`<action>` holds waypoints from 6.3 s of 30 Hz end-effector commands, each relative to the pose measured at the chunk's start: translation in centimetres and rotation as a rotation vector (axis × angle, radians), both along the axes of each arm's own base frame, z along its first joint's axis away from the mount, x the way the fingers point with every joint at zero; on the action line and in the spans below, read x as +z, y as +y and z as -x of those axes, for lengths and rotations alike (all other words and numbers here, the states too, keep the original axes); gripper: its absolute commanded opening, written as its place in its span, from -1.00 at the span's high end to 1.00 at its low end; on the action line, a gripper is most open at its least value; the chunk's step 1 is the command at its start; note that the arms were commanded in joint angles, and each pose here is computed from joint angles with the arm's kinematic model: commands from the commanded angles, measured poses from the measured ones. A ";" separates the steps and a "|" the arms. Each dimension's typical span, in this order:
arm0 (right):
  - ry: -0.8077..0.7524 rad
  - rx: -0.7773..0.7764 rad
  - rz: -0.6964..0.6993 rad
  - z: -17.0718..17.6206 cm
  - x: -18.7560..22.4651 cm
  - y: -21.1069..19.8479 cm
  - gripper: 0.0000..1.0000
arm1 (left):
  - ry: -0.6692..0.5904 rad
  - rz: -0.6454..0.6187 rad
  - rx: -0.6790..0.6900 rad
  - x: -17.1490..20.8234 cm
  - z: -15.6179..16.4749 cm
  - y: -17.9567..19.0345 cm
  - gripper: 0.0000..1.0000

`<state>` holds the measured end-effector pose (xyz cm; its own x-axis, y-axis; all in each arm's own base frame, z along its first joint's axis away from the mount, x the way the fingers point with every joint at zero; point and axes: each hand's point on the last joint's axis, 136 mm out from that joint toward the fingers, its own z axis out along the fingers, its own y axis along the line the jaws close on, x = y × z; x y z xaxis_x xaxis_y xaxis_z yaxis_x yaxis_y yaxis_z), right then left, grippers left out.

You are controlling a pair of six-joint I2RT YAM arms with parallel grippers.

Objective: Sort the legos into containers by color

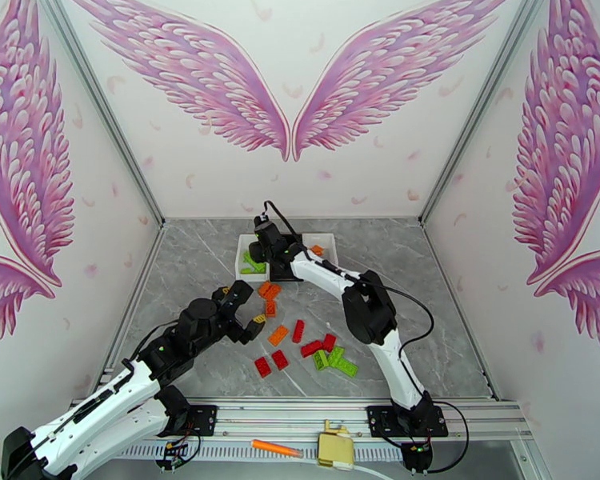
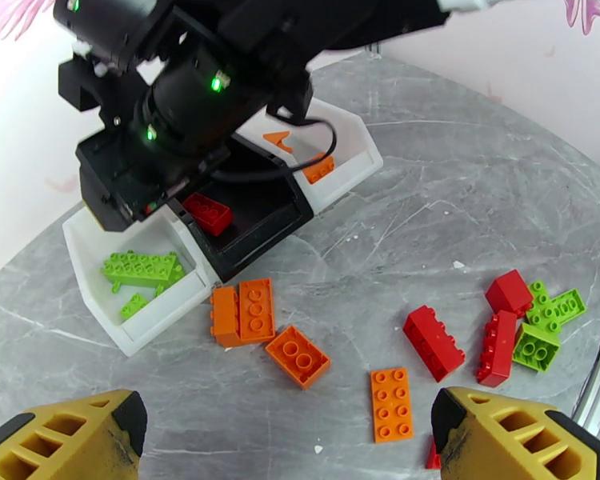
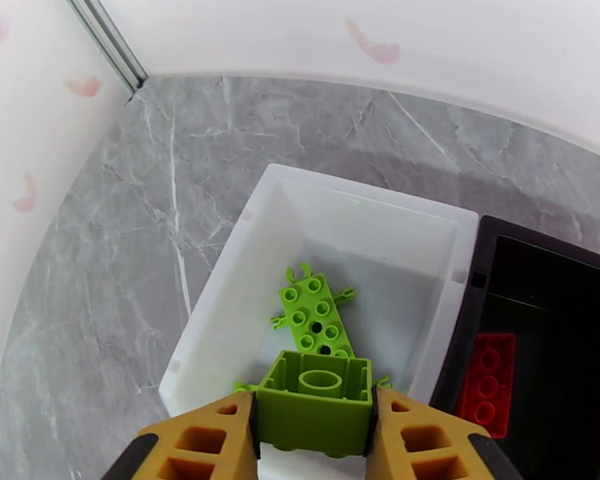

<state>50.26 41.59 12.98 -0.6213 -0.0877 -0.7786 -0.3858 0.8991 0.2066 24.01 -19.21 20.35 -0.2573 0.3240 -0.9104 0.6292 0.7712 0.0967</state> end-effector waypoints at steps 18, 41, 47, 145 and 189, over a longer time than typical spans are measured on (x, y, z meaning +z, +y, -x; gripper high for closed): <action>-0.154 -0.033 -0.056 6.7 10.1 -11.7 -0.70 | 0.151 0.158 0.359 -0.2 -4.0 1.3 -0.98; -0.206 0.011 0.143 16.9 9.0 -21.9 -0.95 | 0.647 -0.004 0.633 -11.6 -7.4 -4.0 -0.75; -0.190 0.008 0.138 16.3 8.3 -21.4 -0.95 | 0.699 -0.024 0.652 -14.1 -7.4 -4.7 -0.56; -0.150 -0.040 -0.089 18.1 6.6 -23.1 -0.91 | 0.174 0.337 0.293 -0.3 -24.3 -16.7 -0.54; 0.260 0.349 0.204 17.6 -10.0 -3.8 -0.82 | 0.172 0.396 0.636 1.6 -18.0 5.8 -0.98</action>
